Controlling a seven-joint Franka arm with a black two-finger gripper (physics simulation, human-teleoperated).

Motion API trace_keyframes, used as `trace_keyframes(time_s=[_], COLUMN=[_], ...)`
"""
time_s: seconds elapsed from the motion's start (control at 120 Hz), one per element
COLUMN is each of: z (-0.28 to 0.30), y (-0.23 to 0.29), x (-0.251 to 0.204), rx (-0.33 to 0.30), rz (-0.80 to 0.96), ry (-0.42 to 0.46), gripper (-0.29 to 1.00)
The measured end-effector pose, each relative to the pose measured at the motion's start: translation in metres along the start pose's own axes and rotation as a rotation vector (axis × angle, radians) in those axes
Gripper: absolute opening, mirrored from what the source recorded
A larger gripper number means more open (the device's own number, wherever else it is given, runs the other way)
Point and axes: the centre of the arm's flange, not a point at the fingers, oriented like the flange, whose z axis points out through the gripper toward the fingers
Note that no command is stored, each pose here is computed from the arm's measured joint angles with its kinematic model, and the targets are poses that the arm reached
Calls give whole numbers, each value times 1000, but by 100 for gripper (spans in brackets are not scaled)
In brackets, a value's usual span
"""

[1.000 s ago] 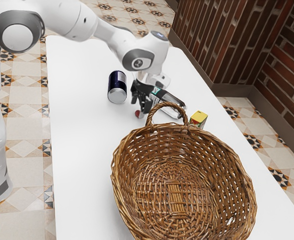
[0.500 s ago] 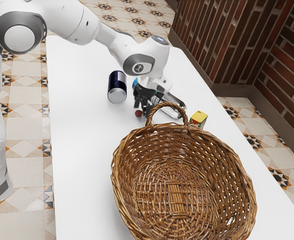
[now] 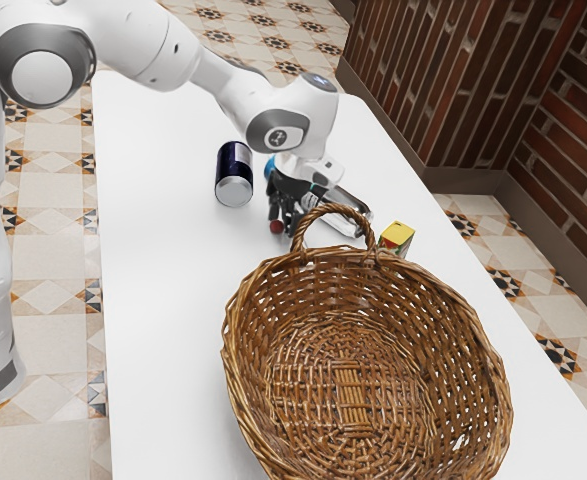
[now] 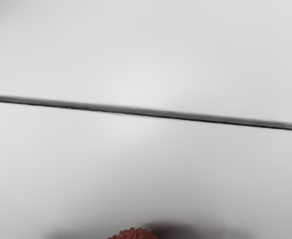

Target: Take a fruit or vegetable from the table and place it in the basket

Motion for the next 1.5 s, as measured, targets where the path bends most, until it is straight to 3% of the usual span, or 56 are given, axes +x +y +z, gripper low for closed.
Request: trace_keyframes(time_s=[0.658, 0.95, 1.175, 1.292, 1.5], z=[-3, -16, -105, -195, -315], y=[0, 0, 11, 62, 126], x=[0, -2, -17, -24, -57], rx=[1, 9, 46, 106, 197], rz=[5, 5, 23, 107, 159], ry=[4, 25, 128, 208, 267], gripper=[18, 16, 16, 16, 16])
